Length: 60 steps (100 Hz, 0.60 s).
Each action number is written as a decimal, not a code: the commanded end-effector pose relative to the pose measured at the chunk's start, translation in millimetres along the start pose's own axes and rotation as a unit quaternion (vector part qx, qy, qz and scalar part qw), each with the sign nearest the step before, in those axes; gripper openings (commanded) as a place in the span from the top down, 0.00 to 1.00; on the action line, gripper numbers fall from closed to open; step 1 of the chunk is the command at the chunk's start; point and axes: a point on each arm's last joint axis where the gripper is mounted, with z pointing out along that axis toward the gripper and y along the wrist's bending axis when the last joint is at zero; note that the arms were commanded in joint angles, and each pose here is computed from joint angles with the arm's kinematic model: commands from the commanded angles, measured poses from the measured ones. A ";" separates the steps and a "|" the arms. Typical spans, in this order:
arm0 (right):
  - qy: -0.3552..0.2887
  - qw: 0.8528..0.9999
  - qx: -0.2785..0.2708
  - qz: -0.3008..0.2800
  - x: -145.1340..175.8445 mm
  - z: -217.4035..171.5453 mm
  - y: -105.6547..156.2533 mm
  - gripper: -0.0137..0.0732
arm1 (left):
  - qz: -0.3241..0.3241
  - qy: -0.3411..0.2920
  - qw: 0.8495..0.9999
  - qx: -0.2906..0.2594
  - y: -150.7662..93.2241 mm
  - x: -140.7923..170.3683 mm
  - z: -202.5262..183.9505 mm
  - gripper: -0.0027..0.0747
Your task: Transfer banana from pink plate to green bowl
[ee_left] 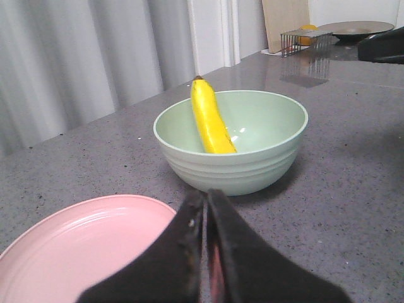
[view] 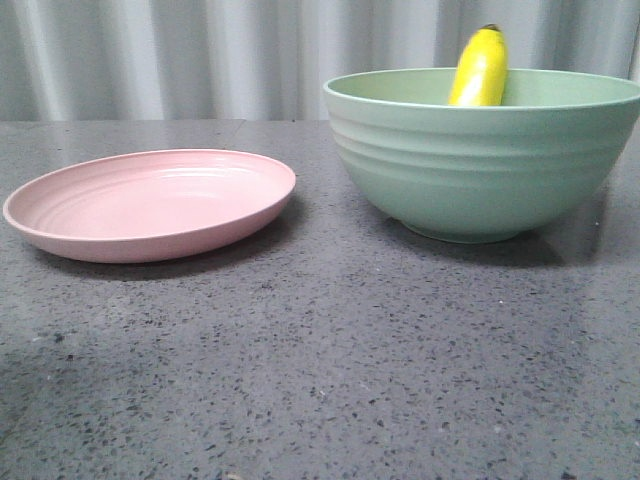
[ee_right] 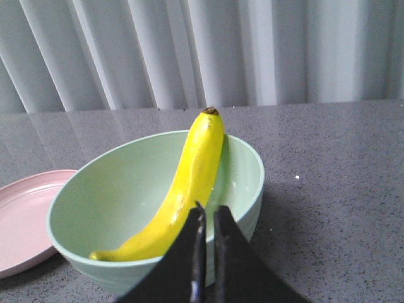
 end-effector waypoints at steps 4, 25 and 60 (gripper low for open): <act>-0.074 0.997 -0.005 -0.010 -7.8 -14.0 0.4 0.92 | 0.001 -0.080 0.997 0.001 -0.5 -8.7 -11.8 0.99; -0.120 0.992 -0.009 -0.031 0.2 -36.3 -0.5 0.92 | 0.001 -0.133 0.991 -0.002 -0.8 -1.5 -38.1 0.99; -0.125 0.992 -0.009 -0.034 2.2 -42.7 -0.8 0.92 | 0.001 -0.197 0.980 -0.007 -0.6 0.7 -68.0 0.99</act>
